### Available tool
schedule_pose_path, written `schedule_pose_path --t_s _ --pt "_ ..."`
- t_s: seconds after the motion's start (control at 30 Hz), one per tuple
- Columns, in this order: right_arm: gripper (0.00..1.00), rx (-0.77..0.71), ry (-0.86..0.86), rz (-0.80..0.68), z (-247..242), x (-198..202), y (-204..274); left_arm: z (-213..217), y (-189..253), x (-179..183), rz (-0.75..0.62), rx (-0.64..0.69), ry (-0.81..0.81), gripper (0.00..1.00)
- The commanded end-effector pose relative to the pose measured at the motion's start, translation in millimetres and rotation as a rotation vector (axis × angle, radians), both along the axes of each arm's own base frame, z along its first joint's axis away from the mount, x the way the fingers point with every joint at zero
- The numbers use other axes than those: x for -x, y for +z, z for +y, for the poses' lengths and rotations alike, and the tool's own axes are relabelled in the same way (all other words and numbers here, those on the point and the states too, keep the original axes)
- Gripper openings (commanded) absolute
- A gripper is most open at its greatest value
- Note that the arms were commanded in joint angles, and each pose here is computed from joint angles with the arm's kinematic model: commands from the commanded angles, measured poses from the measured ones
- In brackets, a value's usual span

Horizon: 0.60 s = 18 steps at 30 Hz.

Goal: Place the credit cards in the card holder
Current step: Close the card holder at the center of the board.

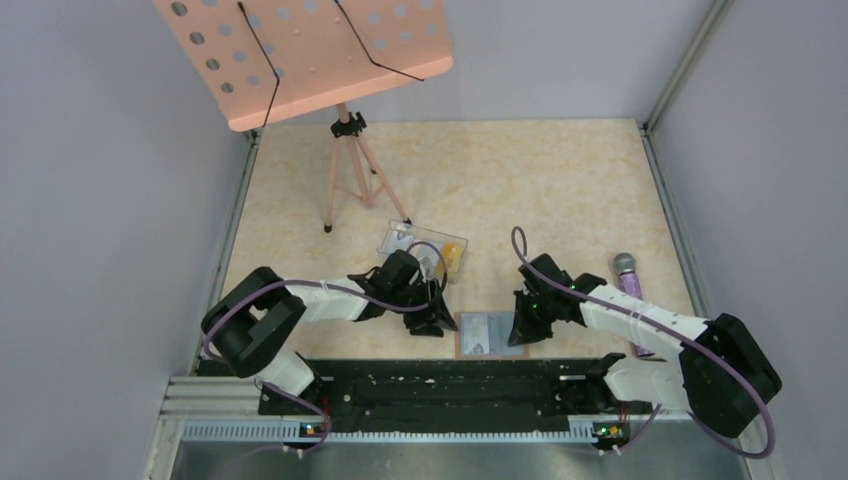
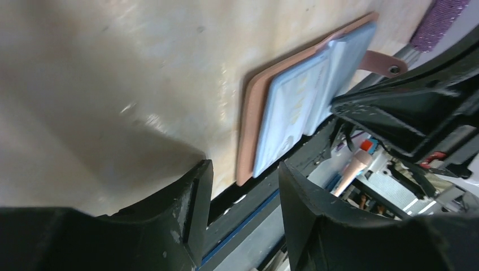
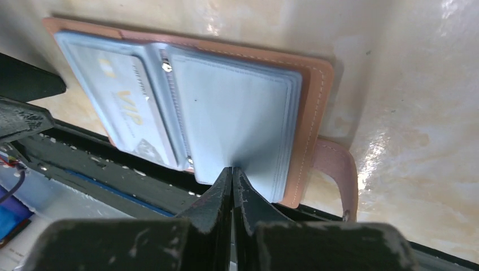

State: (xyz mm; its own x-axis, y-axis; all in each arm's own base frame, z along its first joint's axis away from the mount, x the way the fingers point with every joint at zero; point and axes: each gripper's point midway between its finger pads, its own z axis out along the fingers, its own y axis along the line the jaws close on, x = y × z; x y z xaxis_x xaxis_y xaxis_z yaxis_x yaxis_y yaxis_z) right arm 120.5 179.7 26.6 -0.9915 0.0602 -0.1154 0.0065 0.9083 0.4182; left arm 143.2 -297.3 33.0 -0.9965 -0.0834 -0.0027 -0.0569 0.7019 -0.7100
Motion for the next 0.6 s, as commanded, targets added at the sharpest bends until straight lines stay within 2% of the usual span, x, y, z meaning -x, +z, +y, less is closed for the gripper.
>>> schedule_pose_path --t_s 0.0,0.2,0.57 --pt "0.00 0.023 -0.013 0.006 -7 2 -10 -32 11 -9 -0.017 0.141 0.004 0.52" --pt "0.00 0.030 -0.031 0.038 -12 8 -23 -49 7 -12 0.013 0.205 0.013 0.52" --pt "0.00 0.016 -0.017 0.049 -8 9 -26 -63 60 -10 -0.085 0.283 -0.064 0.46"
